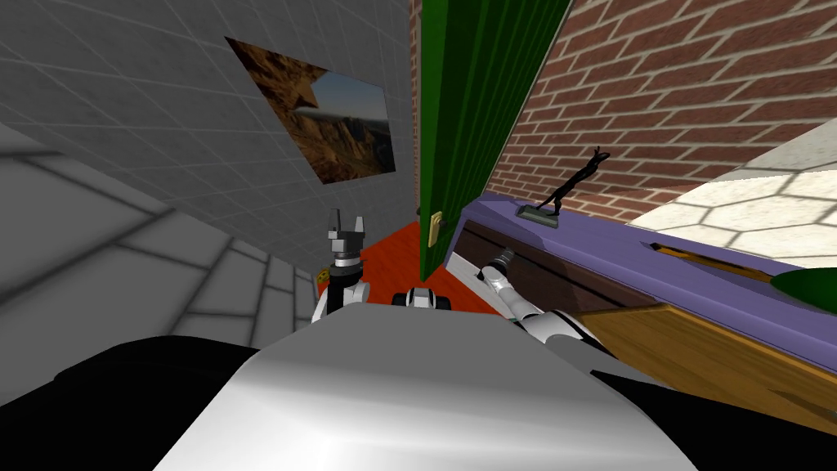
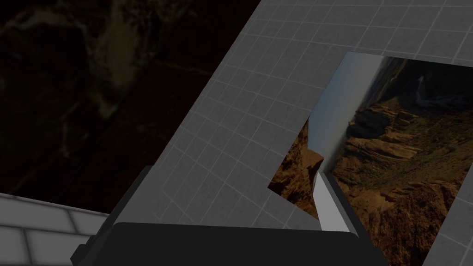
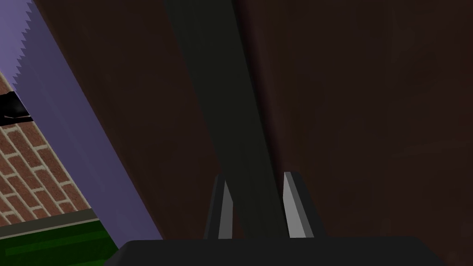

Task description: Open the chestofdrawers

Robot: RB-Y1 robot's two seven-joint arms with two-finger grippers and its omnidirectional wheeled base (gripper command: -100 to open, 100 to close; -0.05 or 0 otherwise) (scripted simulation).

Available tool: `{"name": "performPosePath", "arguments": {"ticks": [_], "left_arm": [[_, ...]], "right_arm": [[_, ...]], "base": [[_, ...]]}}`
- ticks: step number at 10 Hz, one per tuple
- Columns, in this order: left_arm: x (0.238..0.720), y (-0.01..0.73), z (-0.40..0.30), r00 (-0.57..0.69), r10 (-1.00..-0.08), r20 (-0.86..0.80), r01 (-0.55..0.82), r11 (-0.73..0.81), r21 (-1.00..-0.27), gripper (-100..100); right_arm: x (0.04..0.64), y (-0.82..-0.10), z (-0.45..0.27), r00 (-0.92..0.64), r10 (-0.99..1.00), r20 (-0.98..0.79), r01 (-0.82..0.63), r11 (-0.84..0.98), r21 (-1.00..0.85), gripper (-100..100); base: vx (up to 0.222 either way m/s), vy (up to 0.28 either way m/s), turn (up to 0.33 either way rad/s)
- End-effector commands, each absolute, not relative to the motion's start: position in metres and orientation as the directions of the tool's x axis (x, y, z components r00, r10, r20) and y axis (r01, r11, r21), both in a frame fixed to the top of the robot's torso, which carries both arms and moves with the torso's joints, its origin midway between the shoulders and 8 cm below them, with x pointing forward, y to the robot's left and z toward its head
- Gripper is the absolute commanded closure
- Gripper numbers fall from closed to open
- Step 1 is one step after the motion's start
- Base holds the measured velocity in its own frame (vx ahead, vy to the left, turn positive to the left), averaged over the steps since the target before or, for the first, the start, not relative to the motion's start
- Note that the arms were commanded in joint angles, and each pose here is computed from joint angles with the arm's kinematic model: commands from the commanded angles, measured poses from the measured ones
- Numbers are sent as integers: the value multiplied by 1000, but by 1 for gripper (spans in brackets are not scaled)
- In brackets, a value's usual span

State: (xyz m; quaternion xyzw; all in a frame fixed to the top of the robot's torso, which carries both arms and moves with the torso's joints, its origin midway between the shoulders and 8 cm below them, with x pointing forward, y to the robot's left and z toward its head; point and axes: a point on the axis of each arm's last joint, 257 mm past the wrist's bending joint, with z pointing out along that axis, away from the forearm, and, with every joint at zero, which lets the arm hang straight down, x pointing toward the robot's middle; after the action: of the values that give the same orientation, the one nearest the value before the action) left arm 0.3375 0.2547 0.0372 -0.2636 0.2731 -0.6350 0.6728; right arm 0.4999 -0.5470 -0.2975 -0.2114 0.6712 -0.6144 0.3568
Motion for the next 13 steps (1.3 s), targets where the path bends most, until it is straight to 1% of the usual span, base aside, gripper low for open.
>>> {"name": "performPosePath", "arguments": {"ticks": [1, 7, 9, 10, 11, 12, 13], "left_arm": [[338, 255, 37, 44, -998, -33, 711, 55, -702, 0], [338, 255, 37, 44, -998, -33, 711, 55, -702, 0], [338, 255, 37, 44, -998, -33, 711, 54, -702, 0], [338, 255, 37, 44, -998, -33, 711, 55, -702, 0], [338, 255, 37, 44, -998, -33, 711, 55, -701, 0], [338, 255, 37, 44, -998, -33, 711, 55, -701, 0], [338, 255, 37, 44, -998, -33, 711, 55, -702, 0]], "right_arm": [[491, -563, -293, -629, -745, -224, 159, 158, -974, 100], [465, -590, -294, -578, -786, -218, 132, 174, -976, 100], [457, -598, -294, -560, -799, -221, 120, 186, -975, 100], [456, -597, -297, -567, -795, -213, 115, 180, -977, 100], [469, -576, -298, -566, -793, -226, 131, 184, -974, 100], [468, -576, -300, -570, -788, -231, 133, 189, -973, 100], [477, -558, -302, -575, -783, -238, 141, 191, -971, 100]], "base": [[66, 126, -123], [81, 123, -106], [93, 185, -162], [27, 48, -46], [-61, -95, -13], [-83, -128, 77], [-130, -172, 88]]}}
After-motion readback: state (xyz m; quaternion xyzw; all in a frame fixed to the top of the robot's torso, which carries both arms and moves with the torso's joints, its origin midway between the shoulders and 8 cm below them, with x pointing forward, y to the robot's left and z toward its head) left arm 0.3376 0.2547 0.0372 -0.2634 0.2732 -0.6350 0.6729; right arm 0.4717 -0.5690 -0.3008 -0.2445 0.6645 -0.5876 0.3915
